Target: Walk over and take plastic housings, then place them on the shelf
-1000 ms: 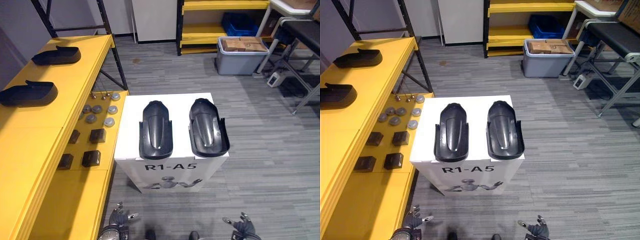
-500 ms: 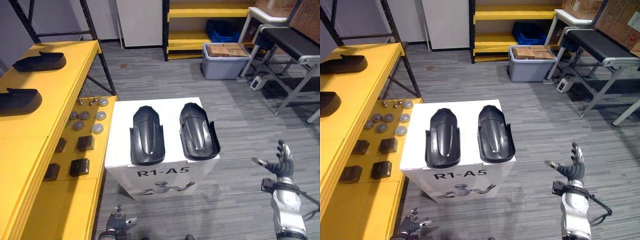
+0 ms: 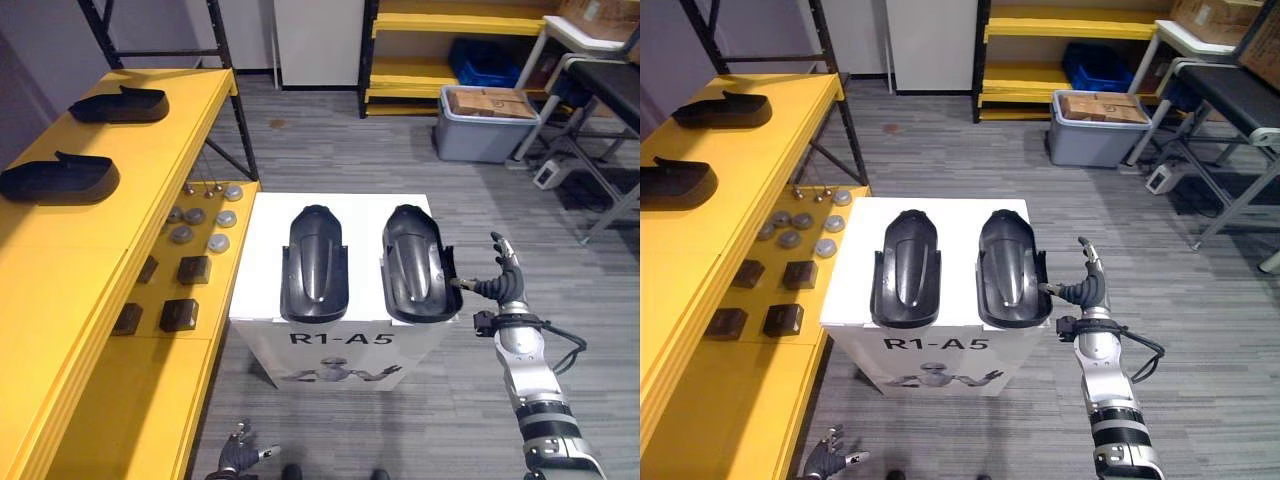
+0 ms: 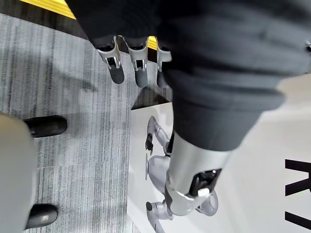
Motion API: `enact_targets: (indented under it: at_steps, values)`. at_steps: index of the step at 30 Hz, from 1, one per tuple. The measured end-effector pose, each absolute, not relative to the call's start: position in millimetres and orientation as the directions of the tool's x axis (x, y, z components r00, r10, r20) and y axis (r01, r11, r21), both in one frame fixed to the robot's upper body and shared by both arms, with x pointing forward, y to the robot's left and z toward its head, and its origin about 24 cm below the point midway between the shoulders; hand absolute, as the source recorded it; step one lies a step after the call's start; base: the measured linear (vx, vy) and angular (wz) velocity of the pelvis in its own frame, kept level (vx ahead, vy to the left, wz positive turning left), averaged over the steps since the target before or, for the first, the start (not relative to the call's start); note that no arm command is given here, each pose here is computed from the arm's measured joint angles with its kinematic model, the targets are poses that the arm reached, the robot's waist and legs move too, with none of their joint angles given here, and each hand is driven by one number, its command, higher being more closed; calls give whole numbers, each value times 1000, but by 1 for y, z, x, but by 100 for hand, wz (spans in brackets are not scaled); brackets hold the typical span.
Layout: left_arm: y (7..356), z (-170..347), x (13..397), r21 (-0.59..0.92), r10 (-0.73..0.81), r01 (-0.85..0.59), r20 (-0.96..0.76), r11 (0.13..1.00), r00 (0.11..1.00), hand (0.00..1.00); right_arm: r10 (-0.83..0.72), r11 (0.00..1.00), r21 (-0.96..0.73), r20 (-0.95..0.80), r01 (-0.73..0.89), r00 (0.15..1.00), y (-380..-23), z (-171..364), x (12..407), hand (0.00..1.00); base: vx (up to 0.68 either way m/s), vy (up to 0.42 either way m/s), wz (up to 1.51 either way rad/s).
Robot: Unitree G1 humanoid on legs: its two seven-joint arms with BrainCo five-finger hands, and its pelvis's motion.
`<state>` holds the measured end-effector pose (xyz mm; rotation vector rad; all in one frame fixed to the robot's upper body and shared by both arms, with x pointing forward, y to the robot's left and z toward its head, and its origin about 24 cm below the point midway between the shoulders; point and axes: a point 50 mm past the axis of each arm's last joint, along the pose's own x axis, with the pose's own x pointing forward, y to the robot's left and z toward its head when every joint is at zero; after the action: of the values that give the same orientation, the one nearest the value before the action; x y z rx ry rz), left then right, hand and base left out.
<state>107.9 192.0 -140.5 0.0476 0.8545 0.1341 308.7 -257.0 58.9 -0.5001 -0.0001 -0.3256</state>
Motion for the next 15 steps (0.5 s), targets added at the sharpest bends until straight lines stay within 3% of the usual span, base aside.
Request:
enact_targets:
  at_steps: [11,12,15]
  values:
    - [180,-141,113,88,120,-82,-744,993,657,0,-374,820,-510,-133,261,918,-255,27,328,0,-35,15,6]
    - [180,-141,114,87,118,-79,-745,993,656,0,-379,820,-508,-139,263,915,-255,28,330,100,0,0,0]
    - [178,-140,118,82,118,-85,-741,993,660,0,-386,824,-502,-155,264,910,-253,28,335,100,0,0,0]
